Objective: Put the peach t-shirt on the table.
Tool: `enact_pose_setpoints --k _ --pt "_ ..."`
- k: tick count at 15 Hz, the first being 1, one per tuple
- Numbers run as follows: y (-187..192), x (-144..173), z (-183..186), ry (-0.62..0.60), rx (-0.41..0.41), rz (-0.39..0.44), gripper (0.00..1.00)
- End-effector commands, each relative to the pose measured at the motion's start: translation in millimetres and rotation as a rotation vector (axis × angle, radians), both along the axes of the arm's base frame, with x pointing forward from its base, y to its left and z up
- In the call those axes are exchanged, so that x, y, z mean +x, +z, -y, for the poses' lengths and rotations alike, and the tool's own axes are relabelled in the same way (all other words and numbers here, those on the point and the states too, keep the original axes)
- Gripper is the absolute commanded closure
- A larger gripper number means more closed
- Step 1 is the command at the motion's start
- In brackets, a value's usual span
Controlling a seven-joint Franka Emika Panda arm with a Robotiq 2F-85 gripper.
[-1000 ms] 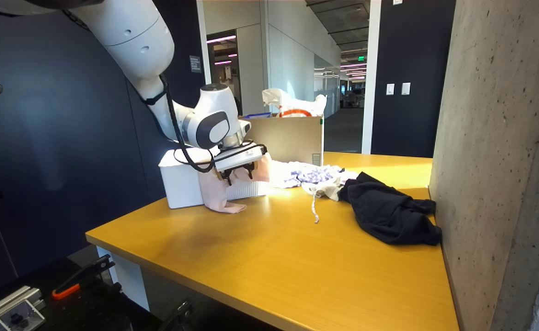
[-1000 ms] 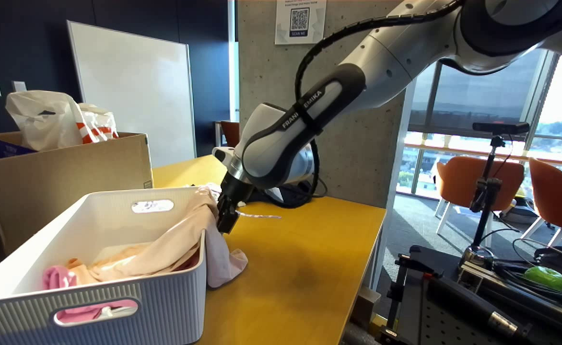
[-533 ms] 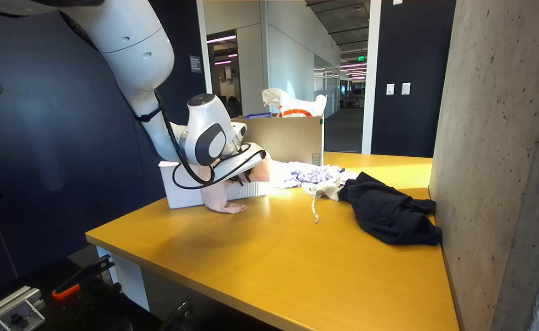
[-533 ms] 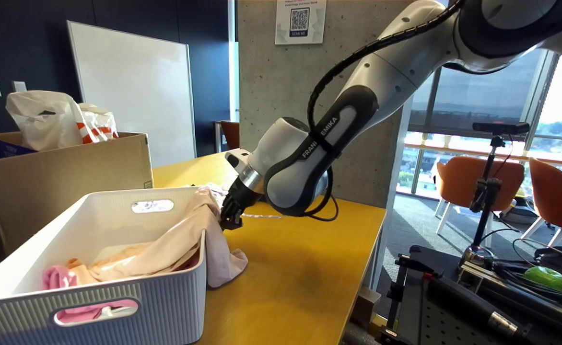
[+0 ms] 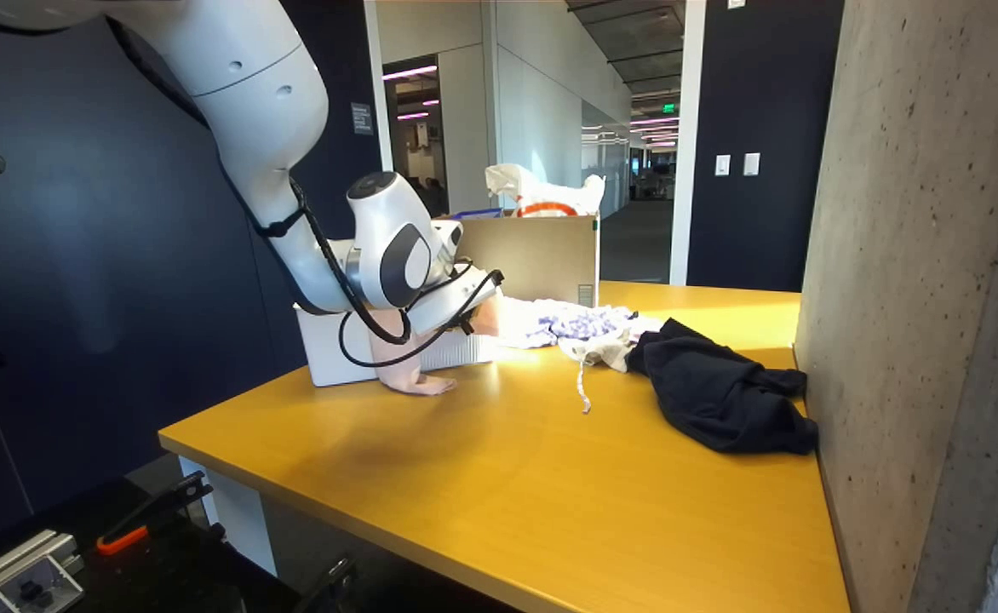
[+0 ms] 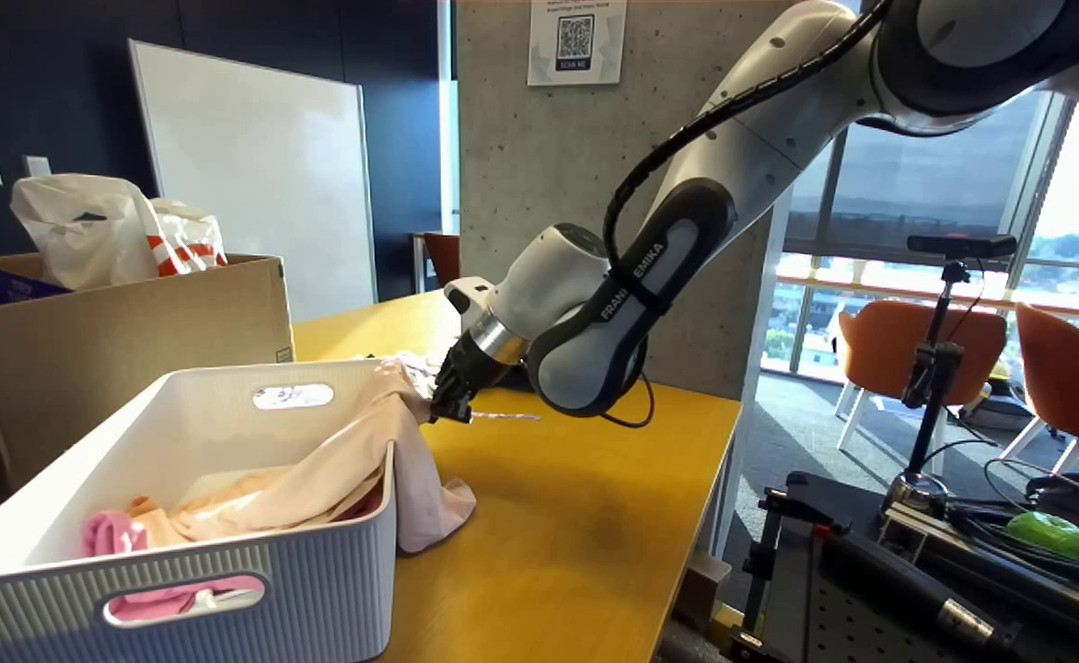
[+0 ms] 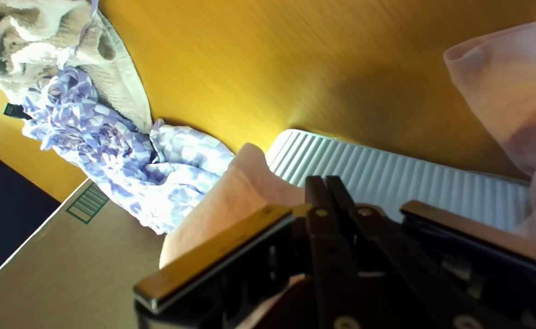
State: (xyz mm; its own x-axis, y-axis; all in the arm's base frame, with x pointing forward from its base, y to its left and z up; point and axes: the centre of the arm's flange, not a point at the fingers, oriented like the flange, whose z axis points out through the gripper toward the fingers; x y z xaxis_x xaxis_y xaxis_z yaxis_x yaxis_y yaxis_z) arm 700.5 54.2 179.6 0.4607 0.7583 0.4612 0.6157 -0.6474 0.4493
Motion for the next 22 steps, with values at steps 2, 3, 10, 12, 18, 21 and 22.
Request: enact_pose_setpoints --k 2,3,10,12,18,21,22 --pt "39.1 -63.8 -8.0 -0.083 -0.003 0.018 0.99" --pt "49.7 -74.5 -7.3 -0.113 -0.014 0.037 0.99" --pt "155.2 -95.8 23.2 -0.333 -0.067 0.092 0.99" --pt "166.3 -81.0 47.3 -0.373 -0.063 0.028 0.99" --pt "179.7 -99.5 122.4 -0.578 -0.030 -0.082 0.99" --pt "172.5 -110.1 145.5 -0.640 -0.019 -0.148 0.99" --pt "167.7 -111.1 150.6 -0.659 -0.019 -0.173 0.99"
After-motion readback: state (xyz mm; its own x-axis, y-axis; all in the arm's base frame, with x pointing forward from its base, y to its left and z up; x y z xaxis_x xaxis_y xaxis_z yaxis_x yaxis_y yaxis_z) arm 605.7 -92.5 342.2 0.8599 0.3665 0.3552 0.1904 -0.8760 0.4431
